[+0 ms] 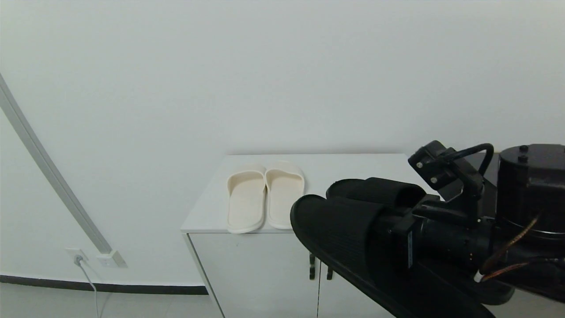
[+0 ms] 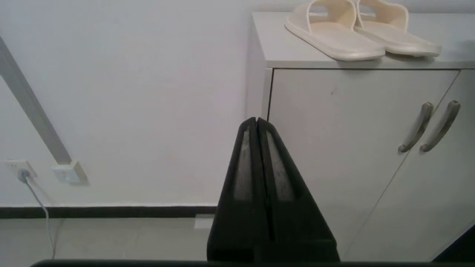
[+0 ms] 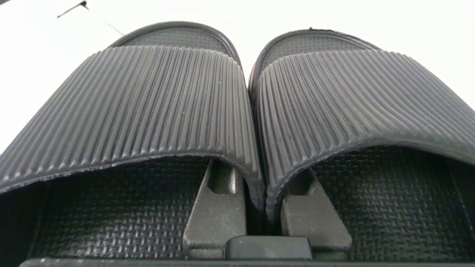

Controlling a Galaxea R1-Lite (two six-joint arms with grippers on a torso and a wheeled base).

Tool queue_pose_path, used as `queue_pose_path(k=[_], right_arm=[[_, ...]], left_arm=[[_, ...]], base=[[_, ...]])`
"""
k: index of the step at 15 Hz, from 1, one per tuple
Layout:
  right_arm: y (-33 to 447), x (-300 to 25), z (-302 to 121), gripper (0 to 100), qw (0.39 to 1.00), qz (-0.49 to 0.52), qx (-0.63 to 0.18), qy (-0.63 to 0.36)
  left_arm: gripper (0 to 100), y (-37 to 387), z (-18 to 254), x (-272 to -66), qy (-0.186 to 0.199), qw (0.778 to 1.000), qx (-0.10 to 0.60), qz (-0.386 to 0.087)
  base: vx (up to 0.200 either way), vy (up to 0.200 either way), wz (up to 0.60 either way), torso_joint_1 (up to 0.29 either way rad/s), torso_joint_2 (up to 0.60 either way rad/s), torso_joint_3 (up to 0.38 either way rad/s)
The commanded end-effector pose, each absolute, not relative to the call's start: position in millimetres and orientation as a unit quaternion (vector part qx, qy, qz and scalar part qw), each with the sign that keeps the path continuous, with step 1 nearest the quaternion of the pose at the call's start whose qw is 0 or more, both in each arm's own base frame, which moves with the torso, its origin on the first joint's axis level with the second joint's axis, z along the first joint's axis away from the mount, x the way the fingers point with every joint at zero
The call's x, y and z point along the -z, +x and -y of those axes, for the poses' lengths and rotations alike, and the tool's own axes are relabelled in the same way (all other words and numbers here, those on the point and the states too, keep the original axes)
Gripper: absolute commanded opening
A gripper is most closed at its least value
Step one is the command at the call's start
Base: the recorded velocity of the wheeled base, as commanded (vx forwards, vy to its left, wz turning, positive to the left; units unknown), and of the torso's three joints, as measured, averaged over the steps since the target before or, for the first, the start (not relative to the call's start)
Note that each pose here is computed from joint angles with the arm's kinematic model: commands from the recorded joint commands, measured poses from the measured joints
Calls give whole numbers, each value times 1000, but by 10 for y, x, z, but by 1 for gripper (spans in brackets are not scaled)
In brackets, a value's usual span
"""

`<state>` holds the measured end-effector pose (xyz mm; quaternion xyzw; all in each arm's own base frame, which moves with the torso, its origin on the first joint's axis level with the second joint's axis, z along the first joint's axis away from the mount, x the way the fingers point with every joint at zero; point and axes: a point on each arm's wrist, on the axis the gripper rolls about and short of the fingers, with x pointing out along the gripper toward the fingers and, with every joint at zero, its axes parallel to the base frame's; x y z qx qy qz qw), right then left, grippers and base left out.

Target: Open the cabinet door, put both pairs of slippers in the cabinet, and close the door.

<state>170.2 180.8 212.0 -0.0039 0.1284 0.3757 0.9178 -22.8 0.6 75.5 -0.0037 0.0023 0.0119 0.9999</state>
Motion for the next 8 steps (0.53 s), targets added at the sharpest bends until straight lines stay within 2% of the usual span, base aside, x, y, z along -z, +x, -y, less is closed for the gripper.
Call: queue_pose_path(k=[1,8], right_arm=[[1614,-2102,-1719,0,917,-129,-378,-4],[1607,-2084,-1724,0,915,-132,-382,-6]], left_arm=[[0,-228,-6,-755,-4,1000,-12,-2],[0,-228,-6,-755,-4,1000,-12,-2]], base=[[0,0,0,0,0,0],[0,0,0,0,0,0]])
